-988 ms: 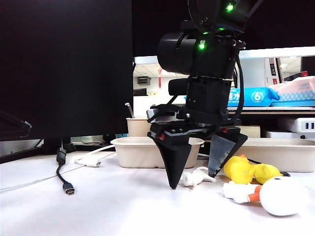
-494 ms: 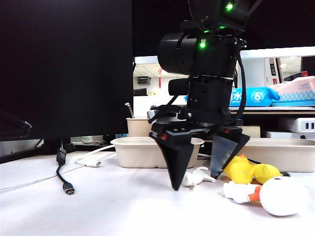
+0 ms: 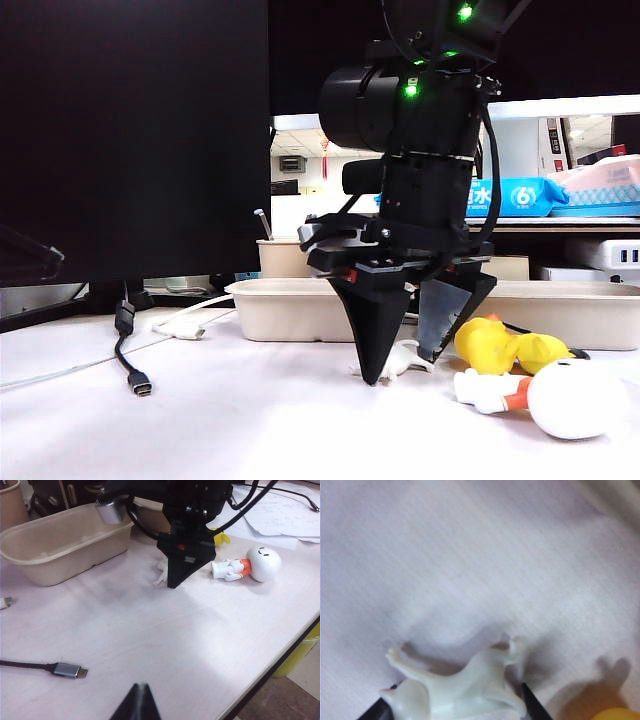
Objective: Put the dolls with similar colors into the same paper box, while dolls with different colors go into separate paper boxes.
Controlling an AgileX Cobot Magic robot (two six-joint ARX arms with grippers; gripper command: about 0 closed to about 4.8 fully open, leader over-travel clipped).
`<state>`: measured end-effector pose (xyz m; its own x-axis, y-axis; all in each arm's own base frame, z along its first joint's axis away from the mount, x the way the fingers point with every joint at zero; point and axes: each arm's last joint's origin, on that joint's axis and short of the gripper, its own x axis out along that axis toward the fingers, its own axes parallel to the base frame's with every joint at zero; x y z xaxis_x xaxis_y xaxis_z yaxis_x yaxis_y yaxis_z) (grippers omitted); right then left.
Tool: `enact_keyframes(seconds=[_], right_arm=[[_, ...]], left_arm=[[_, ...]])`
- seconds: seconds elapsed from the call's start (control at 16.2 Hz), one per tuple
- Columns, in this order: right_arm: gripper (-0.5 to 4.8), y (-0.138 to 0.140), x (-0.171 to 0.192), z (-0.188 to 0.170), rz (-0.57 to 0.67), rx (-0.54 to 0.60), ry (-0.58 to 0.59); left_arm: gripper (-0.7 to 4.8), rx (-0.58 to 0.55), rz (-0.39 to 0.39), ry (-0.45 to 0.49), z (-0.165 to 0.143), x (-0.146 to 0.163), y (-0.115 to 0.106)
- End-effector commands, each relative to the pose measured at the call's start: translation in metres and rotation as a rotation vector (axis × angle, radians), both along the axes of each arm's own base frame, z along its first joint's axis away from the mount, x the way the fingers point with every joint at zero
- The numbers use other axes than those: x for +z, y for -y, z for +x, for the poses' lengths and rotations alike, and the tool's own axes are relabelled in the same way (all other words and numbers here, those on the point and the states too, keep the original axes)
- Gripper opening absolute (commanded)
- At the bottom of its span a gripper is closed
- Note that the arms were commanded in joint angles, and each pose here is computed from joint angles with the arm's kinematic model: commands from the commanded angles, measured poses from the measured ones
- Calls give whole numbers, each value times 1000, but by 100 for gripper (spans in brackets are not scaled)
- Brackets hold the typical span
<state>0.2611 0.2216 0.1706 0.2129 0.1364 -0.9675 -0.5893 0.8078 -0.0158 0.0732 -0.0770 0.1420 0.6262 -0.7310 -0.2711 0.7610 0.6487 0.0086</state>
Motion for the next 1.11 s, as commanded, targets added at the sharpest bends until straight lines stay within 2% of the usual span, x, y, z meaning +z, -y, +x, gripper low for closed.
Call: enact_keyframes(seconds=[0.06, 0.37, 0.8, 0.99, 1.11], right_arm=[[251, 1, -2, -1, -14, -7, -7], [251, -2, 5, 3, 2, -10, 11], [251, -11, 52, 16, 10, -44, 59], [251, -1, 68, 24, -43, -86, 99], [251, 14, 78, 33, -49, -127, 133]], left_arm=[[-5, 2, -8, 6, 0, 1, 0], [-5, 2, -8, 6, 0, 1, 0], [-5, 2, -9, 7, 0, 1, 0], [-5, 2, -9, 7, 0, 1, 0], [-5, 2, -9, 7, 0, 1, 0]])
